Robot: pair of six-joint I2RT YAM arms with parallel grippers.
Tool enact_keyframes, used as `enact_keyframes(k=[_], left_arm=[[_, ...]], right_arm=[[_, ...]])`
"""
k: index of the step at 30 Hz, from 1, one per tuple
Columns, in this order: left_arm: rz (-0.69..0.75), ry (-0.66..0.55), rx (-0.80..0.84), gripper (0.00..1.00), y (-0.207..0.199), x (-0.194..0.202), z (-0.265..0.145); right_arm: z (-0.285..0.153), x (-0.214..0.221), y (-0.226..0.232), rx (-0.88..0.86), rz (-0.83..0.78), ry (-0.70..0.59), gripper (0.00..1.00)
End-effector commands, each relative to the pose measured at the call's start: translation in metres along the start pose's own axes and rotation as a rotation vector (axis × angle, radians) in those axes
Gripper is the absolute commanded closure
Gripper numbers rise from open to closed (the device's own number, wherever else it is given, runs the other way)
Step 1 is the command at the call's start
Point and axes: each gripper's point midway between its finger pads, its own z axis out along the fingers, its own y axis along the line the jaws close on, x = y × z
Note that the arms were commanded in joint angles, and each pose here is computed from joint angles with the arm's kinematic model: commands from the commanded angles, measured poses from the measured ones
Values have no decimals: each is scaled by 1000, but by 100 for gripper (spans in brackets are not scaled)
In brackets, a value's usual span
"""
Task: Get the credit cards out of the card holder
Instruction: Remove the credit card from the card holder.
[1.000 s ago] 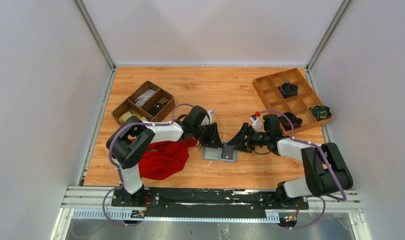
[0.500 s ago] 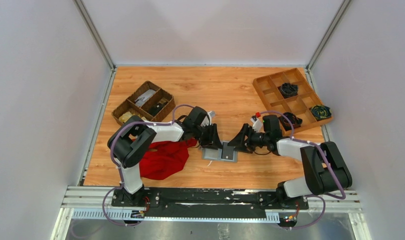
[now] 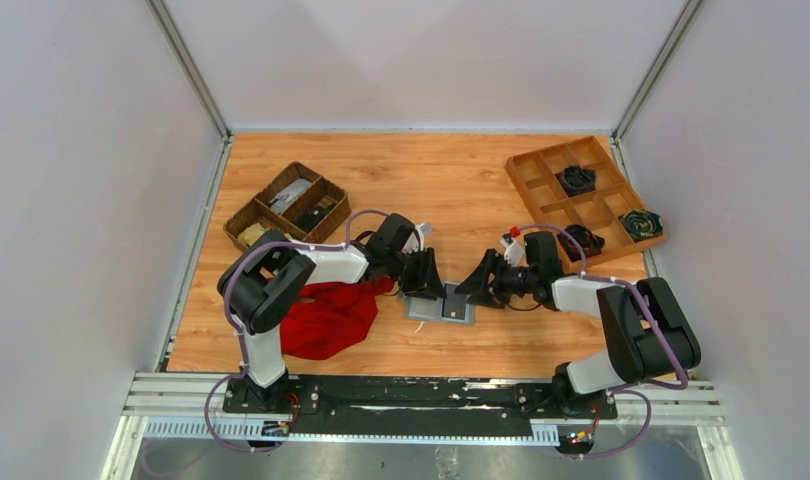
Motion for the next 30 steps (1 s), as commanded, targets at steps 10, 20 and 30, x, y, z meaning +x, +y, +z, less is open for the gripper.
enact_keyframes(k=[10,20,30], left_arm=[[-4,34,-45,59,20,11,6],[-4,43,-47,60,23,13,8],[-2,27,-36,61,20,9,1]], right_arm=[[9,15,-1,-3,-21,48,37],[14,17,4,-22,-13,58,37],[15,15,9,-49,-2,54,38]])
